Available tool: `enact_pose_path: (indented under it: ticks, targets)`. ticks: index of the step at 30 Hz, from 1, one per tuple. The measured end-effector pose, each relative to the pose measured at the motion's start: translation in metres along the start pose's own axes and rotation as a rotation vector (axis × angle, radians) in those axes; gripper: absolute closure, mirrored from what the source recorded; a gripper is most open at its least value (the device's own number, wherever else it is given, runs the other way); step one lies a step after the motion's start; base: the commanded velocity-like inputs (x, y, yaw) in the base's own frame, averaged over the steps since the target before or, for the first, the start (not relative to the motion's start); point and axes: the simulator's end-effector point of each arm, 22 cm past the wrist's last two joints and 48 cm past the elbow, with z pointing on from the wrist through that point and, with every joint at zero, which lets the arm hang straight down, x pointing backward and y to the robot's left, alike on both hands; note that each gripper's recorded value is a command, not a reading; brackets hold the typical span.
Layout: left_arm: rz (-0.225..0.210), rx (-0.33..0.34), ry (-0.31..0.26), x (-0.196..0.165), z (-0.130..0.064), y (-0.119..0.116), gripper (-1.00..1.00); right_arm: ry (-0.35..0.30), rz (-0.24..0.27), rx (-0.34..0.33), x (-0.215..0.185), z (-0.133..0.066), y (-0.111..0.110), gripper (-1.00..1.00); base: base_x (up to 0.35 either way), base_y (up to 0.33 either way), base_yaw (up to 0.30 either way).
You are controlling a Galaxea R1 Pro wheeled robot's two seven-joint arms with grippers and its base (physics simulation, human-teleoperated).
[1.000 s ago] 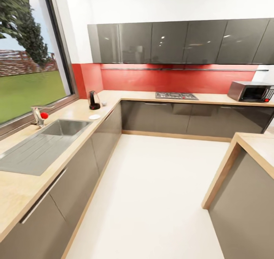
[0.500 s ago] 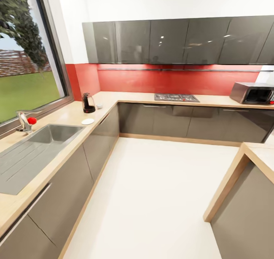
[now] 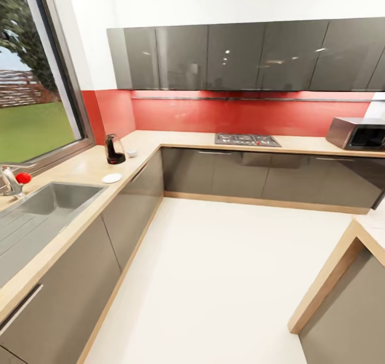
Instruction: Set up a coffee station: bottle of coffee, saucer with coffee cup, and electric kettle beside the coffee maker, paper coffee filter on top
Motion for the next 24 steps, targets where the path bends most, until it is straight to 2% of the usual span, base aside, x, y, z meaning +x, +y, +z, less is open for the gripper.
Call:
enact_pose_path:
  ticks: [9,24]
  targets:
    - [0.001,0.0,0.0,-0.0003,0.0,0.0,-1.0,0.0,0.0,0.0,0.0,0.0,0.0,-1.0,0.337,-0.007,0.036]
    - [0.0,0.003,-0.006,-0.0032,0.0,-0.0022,-1.0,0.0,0.0,0.001,0.0,0.0,-0.0002,-1.0,0.337,0.0,0.229]
